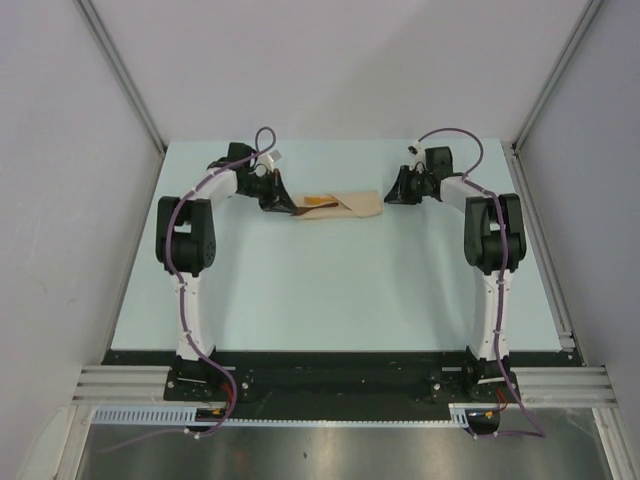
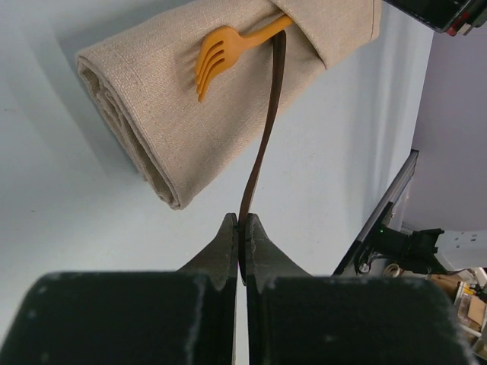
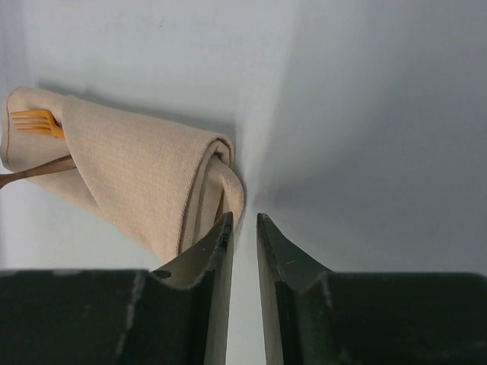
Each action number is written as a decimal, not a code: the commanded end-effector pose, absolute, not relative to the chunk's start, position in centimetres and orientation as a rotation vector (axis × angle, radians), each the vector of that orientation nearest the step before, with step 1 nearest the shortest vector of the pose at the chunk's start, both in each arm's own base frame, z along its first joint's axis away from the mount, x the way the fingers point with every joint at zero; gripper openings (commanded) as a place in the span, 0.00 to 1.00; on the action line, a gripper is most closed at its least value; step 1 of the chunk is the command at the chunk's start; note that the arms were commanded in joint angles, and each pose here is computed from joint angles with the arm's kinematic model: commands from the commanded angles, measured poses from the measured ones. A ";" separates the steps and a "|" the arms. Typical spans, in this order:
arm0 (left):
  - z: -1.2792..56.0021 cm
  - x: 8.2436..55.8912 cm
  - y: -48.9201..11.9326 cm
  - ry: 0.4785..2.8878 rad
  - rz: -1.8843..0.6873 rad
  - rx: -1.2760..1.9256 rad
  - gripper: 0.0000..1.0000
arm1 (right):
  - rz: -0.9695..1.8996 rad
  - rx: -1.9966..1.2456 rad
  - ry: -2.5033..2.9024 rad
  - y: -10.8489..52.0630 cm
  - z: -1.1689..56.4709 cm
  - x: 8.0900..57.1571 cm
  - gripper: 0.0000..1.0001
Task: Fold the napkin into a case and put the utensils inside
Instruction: Insert the fork into the folded napkin, then pick up the spoon from the corner of the board, then pass from the left arm to the right, then pass from the right arm to the left, then pass from the left arm to the right
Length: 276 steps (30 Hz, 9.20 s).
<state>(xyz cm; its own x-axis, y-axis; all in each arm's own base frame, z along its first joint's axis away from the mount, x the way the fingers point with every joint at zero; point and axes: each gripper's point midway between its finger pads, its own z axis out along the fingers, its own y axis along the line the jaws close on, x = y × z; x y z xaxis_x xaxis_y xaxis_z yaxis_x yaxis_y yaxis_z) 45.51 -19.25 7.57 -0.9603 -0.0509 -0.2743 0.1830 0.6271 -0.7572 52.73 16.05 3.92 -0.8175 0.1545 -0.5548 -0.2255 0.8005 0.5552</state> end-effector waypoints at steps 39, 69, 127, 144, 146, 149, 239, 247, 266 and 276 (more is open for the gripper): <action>6.5 52.2 -24.3 2.558 -1.223 0.100 0.31 | 0.806 -0.100 2.354 16.8 2.9 54.9 0.21; 15.2 33.1 6.8 2.323 0.317 -0.872 1.00 | 0.697 0.020 2.388 15.5 9.7 50.3 0.36; 2.6 27.7 10.8 2.583 0.327 -1.007 0.58 | 0.916 -0.112 2.186 18.4 18.0 47.8 0.29; 0.9 34.3 12.1 2.700 0.212 -0.710 0.52 | 0.944 -0.124 2.186 19.2 18.0 47.6 0.27; 0.1 33.9 11.4 2.721 0.172 -0.723 0.47 | 0.944 -0.130 2.182 19.2 18.0 47.6 0.27; -0.5 33.4 11.1 2.739 0.169 -0.730 0.34 | 0.942 -0.130 2.178 19.2 18.3 47.6 0.27; 16.4 28.8 -25.9 1.738 0.437 0.888 0.68 | 1.834 0.423 2.070 29.3 16.5 39.7 0.00; 17.6 30.6 -28.0 1.620 0.555 0.894 0.49 | 1.842 0.424 2.056 29.2 17.2 39.0 0.00; 19.8 31.7 -26.6 2.074 -0.412 0.625 0.00 | 1.653 0.037 2.112 25.8 17.9 39.6 0.53; 16.4 30.4 -26.3 2.315 -1.110 0.446 0.00 | 1.602 -0.252 2.034 28.4 18.5 36.9 0.61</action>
<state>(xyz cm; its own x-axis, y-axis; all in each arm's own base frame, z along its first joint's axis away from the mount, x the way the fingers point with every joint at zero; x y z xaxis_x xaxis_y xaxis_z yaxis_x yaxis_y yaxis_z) 33.87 -23.56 16.54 -0.6532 0.1169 -0.7481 0.5131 0.7949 -0.3238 38.91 26.70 17.80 -0.8710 0.2807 -0.4033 -0.3201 0.2984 0.8991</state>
